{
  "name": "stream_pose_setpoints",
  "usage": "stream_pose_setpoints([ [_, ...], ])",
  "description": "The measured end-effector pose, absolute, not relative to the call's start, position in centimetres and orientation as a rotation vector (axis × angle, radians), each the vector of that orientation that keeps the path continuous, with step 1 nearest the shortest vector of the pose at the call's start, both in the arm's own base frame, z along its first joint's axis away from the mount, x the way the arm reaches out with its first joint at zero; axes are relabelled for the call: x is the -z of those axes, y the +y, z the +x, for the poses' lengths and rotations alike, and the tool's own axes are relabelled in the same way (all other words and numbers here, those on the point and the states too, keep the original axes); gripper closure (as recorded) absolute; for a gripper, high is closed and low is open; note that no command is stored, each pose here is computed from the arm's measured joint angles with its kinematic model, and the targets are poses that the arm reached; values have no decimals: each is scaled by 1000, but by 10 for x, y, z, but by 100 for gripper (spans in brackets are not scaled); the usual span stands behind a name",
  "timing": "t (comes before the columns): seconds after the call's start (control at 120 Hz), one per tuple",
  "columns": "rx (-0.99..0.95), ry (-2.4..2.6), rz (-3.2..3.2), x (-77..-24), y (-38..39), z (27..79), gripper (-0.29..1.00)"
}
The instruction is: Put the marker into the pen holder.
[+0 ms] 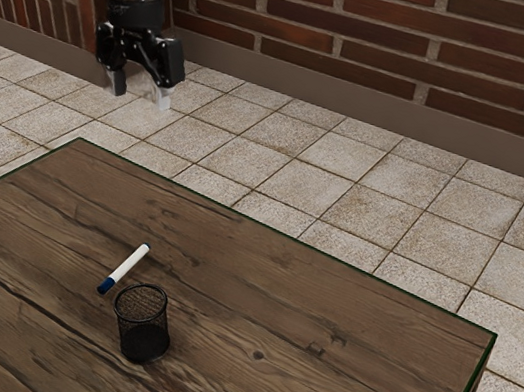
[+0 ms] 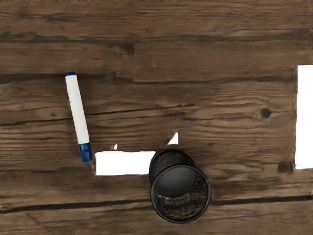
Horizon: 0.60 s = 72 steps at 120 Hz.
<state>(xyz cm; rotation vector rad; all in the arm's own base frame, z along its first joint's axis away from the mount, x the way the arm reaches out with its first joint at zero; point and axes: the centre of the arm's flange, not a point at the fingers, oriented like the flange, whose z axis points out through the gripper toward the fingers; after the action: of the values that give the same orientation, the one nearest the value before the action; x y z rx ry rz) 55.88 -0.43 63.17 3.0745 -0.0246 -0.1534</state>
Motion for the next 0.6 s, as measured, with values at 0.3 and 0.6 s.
stream_pose_setpoints([
  [0.3, 608, 176, 3029, -393, 48, 557, 0],
  [0.6, 501, 216, 3063, -275, 52, 542, 20],
])
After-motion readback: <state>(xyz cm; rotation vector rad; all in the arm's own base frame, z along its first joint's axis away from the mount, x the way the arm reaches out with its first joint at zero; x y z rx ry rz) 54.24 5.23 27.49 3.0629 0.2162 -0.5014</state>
